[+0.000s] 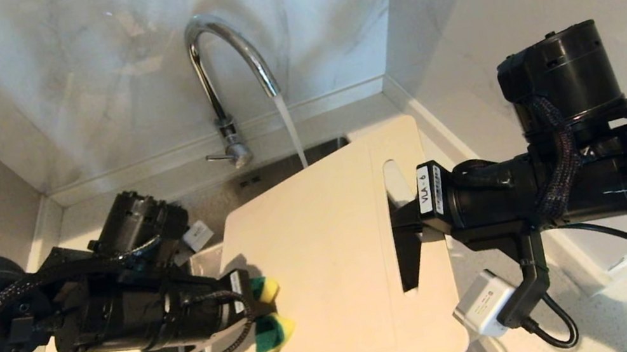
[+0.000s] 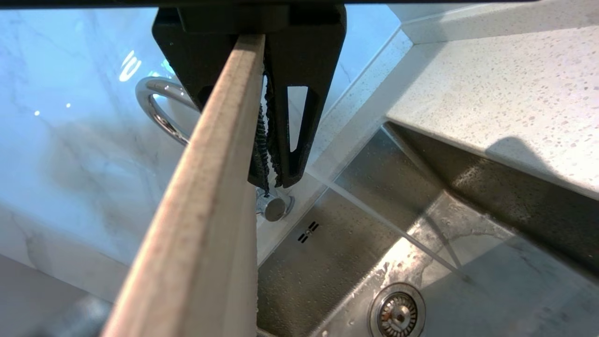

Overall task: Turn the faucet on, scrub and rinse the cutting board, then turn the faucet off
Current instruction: Scrub the cutting board underwater

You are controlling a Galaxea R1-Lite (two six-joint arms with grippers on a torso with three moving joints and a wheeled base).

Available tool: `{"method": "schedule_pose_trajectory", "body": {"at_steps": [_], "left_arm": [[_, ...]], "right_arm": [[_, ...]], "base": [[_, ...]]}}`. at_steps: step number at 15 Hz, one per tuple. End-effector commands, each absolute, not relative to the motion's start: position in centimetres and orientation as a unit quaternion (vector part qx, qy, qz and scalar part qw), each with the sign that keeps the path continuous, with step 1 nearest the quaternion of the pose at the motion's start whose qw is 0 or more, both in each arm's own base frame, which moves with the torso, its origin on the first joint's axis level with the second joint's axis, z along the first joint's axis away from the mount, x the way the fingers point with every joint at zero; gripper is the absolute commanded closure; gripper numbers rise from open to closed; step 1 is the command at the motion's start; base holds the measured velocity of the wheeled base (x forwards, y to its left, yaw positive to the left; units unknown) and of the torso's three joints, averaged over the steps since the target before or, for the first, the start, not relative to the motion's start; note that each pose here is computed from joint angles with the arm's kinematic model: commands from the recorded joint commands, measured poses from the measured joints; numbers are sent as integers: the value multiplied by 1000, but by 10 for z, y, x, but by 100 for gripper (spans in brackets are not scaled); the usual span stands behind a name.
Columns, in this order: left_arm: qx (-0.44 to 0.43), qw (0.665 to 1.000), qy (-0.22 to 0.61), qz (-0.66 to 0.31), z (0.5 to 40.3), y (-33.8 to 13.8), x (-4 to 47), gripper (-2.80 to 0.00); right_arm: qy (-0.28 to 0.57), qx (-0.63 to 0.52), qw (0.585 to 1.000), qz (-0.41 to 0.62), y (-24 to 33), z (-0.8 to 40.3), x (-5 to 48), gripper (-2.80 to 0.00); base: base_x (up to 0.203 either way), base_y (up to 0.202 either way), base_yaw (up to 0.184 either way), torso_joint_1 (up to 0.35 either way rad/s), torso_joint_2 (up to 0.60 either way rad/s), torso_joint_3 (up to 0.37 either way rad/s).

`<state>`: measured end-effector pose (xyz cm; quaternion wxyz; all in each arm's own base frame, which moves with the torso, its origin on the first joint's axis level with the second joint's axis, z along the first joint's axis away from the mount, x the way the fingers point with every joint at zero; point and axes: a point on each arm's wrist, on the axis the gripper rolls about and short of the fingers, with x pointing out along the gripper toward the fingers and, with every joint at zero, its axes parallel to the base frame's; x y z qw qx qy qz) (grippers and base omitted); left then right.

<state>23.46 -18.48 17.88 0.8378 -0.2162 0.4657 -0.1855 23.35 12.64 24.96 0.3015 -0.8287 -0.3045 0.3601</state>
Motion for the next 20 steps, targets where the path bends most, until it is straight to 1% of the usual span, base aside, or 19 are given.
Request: {"method": "schedule_pose_trajectory", "body": {"at_steps": [1,7,10,13,16,18,20], "left_arm": [[-237,839,469,-144,157,-143,241,0],[-267,846,450,-99,141,-71,257,0],[-286,854,425,-92,152,-46,257,0],[-305,866,379,-111,183,-36,260,0],[-326,874,337,-126,234,-36,263,0],[-341,873,313,-153,278,-44,263,0],[-353,863,306,-194,311,-65,259,0]], "right_arm": [[-309,-830,296,358,126,250,233,0],[-308,-827,306,357,127,250,233,0],[-307,-823,325,350,126,244,231,0],[-311,-824,326,343,125,245,231,0],[-313,-824,325,343,126,245,230,0],[-316,-822,324,345,127,245,230,0],[-322,-819,322,348,131,245,227,0]], "base": [[0,0,0,0,0,0],[0,0,0,0,0,0],[0,0,0,0,0,0],[0,0,0,0,0,0],[0,0,0,0,0,0],[0,0,0,0,0,0],[0,0,0,0,0,0]]}}
